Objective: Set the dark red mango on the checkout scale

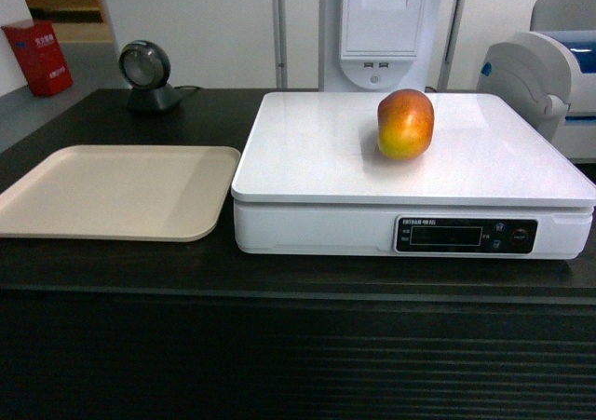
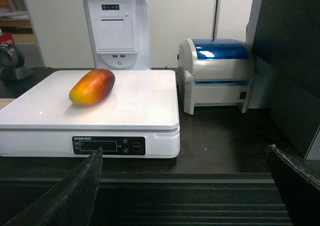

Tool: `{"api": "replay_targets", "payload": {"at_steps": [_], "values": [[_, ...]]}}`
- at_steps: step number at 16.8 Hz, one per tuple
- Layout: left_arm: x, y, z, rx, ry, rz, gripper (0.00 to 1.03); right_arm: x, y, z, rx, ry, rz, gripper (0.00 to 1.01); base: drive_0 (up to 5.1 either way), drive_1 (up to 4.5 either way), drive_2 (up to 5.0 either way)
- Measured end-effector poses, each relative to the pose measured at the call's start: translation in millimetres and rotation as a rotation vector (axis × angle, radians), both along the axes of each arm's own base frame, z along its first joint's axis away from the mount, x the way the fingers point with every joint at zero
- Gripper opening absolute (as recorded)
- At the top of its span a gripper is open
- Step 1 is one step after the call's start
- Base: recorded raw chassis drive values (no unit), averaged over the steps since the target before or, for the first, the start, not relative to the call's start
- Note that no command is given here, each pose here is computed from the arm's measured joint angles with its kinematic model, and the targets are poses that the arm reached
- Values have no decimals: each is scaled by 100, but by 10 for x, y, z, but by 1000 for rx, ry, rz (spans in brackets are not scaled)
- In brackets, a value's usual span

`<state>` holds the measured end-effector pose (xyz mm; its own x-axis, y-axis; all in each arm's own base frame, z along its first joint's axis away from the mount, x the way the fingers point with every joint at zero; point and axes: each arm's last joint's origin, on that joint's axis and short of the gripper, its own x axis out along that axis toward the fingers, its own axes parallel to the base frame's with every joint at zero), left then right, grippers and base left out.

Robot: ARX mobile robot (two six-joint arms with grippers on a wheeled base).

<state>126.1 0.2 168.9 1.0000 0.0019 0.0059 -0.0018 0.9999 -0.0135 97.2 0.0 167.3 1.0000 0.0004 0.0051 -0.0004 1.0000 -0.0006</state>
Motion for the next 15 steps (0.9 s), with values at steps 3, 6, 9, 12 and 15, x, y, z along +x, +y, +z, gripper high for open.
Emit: {"api": "replay_targets", "payload": {"at_steps": [3,6,9,12,15], "values": [[-54,0,3,0,1,0,2,0,0,0,0,0,0,98,0,0,0],[-99,0,11,0,-5,0,2,0,0,0,0,0,0,98,0,0,0],[-131,0,9,0,-5,0,2,0,0,0,0,0,0,98,0,0,0],[-167,0,6,0,-4,0,2,0,0,0,0,0,0,98,0,0,0],[-236,0,-52,0,45,0,2,0,0,0,0,0,0,98,0,0,0]]}}
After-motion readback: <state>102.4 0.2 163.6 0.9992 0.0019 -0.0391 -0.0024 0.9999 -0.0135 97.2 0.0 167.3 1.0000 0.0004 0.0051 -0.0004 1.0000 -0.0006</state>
